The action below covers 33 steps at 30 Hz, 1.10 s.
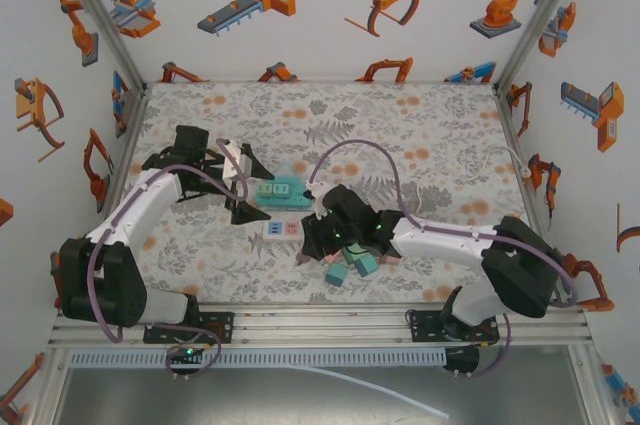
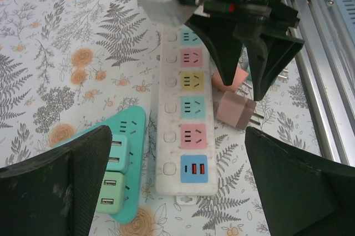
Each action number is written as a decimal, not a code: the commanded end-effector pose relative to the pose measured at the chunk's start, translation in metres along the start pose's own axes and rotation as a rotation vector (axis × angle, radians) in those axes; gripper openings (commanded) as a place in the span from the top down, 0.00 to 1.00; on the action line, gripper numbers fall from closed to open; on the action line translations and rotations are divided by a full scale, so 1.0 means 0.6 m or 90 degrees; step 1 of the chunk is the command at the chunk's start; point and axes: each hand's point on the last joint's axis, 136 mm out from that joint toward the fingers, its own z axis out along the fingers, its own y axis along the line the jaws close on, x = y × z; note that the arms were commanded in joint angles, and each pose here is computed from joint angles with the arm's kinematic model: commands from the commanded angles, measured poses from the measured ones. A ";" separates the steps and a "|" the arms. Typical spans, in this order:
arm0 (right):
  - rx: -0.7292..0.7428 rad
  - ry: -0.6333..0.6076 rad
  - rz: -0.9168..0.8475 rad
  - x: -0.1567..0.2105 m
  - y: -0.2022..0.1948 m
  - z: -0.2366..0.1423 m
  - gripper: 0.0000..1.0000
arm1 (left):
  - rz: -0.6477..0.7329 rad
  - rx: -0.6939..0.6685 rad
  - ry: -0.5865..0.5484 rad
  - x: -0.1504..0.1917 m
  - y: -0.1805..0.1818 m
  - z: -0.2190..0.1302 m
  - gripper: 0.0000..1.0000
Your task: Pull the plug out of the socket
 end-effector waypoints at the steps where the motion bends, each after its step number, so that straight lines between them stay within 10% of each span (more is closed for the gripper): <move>1: 0.047 -0.087 -0.056 -0.052 -0.007 -0.039 0.52 | 0.030 0.016 -0.058 -0.027 0.003 0.002 0.03; 5: 0.091 -0.154 -0.138 -0.098 -0.009 -0.081 0.50 | -0.049 -0.015 -0.045 -0.024 0.034 0.013 0.03; 10: 0.146 -0.207 -0.248 -0.157 -0.010 -0.117 0.49 | -0.255 -0.332 -0.036 -0.012 0.177 -0.021 0.03; 24: 0.053 -0.291 -0.648 -0.247 0.051 -0.084 0.44 | -0.716 -0.549 -0.108 0.042 0.334 -0.079 0.06; 33: -0.055 -0.244 -0.642 -0.249 0.006 -0.019 0.42 | -0.773 -0.655 0.086 0.186 0.345 -0.068 0.12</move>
